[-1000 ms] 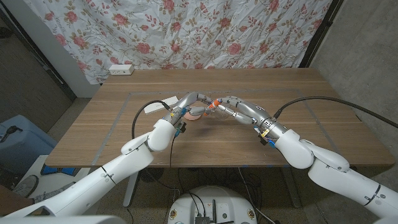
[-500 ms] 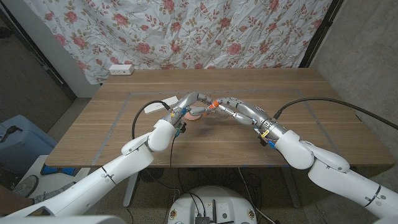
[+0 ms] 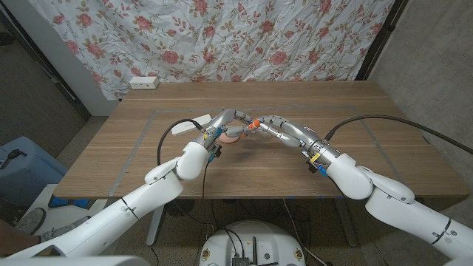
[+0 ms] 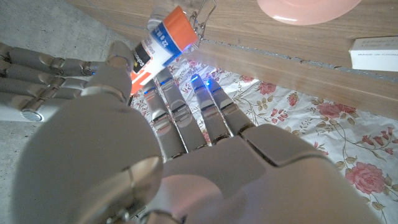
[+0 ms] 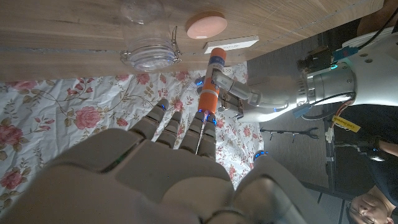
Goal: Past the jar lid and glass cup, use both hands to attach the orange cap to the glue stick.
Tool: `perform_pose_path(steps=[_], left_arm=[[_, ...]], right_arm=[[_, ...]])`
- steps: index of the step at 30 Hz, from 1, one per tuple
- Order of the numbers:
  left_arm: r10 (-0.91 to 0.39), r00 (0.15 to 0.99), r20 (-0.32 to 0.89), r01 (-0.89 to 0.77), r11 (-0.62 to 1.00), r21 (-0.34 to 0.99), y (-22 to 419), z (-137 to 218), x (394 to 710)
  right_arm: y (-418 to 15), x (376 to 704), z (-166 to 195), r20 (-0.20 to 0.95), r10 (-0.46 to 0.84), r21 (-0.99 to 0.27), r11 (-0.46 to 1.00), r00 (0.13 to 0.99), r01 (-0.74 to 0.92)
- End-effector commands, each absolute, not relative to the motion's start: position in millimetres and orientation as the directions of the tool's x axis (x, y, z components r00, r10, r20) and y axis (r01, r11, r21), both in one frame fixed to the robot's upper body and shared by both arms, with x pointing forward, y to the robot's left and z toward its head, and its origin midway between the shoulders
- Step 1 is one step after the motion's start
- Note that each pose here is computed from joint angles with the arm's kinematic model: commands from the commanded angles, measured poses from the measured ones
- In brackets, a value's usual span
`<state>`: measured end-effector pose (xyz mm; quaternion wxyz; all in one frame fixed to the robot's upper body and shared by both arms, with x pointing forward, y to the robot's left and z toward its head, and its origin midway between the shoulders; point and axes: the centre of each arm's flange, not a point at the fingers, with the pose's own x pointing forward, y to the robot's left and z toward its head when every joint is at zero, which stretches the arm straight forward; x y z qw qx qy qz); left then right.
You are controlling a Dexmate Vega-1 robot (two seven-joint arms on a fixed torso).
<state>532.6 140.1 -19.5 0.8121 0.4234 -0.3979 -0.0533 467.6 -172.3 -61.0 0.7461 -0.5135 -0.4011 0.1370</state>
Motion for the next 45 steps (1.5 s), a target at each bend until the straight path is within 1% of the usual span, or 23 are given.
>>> perform_pose_path(steps=[1,13,28,45], left_arm=[[-0.416,0.684,0.599,-0.256,0.632,0.731,140,-19,534],[-0.424,0.682,0.596,-0.249,0.632,0.734,140,-18,536],[-0.422,0.699,0.577,-0.234,0.628,0.743,143,-20,535],[-0.431,0.693,0.578,-0.238,0.620,0.748,146,-19,533]], right_arm=[[-170,469,-62,0.441,0.630,-0.884,0.426,0.640,0.190],[-169,470,-62,0.438,0.630,-0.886,0.423,0.641,0.189],[-177,472,-55,0.472,0.600,-0.864,0.459,0.646,0.204],[-187,471,-49,0.511,0.567,-0.841,0.484,0.646,0.241]])
